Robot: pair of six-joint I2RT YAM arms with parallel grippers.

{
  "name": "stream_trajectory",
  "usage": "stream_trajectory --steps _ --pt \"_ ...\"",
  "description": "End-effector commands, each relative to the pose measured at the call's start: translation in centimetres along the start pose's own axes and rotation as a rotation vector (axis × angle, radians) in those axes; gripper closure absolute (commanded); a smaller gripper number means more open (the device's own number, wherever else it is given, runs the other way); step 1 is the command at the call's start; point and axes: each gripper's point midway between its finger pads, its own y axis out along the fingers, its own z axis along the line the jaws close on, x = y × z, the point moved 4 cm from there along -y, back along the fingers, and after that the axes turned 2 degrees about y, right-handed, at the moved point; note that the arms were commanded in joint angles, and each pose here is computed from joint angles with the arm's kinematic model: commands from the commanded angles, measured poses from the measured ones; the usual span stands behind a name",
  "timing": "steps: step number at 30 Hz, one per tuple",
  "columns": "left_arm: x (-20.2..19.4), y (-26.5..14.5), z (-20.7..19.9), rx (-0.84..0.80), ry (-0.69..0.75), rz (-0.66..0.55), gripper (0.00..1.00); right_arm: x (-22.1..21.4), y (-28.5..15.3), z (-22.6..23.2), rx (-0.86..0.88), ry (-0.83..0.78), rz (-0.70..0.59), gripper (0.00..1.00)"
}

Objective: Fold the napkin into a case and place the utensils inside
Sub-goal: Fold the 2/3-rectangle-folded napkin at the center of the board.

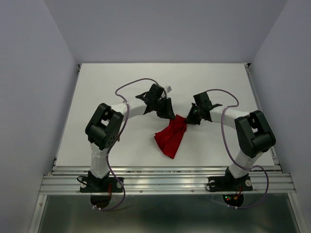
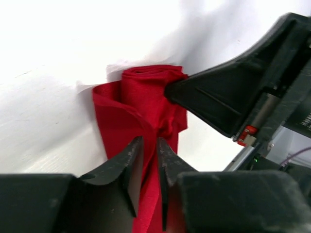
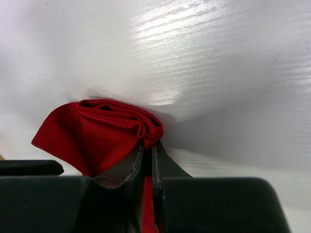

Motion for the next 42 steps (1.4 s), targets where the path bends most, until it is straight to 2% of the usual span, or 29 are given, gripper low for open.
stream_trajectory --steps 1,4,7,10,11,18,25,29,32,42 --pt "1.6 -2.0 -0.5 0.047 0.01 -0.09 0.62 -0.5 0.4 -0.9 -0.024 0.005 0.005 0.95" --pt "1.3 -2.0 -0.6 0.042 0.017 -0.077 0.45 -0.5 0.3 -0.9 -0.024 0.007 0.005 0.95" --pt "1.3 -2.2 -0.7 0.065 0.047 -0.089 0.38 -0.5 0.3 -0.8 -0.022 0.008 0.004 0.95" --pt "1.3 -2.5 -0.9 0.139 0.102 -0.104 0.25 -0.5 0.2 -0.8 -0.021 0.007 0.005 0.95" --pt "1.2 -2.3 -1.0 0.176 0.125 -0.112 0.24 -0.5 0.2 -0.7 -0.018 0.006 0.004 0.95" --pt "-0.1 -1.6 -0.7 0.325 0.22 -0.086 0.27 -0.4 -0.1 -0.6 -0.014 0.003 0.003 0.95" --pt "-0.9 -0.6 -1.2 0.358 0.259 -0.061 0.31 -0.3 -0.1 -0.4 -0.011 0.003 0.001 0.95" --pt "-1.0 -0.3 -1.3 0.371 0.263 -0.057 0.46 -0.4 -0.1 -0.6 -0.015 0.003 0.001 0.95" --pt "-1.1 -0.2 -1.6 0.363 0.271 -0.054 0.52 -0.4 -0.1 -0.7 -0.019 0.005 0.001 0.95" --pt "-1.7 0.7 -1.7 0.358 0.283 -0.022 0.51 -0.4 -0.1 -0.6 -0.016 0.006 0.0 0.95"
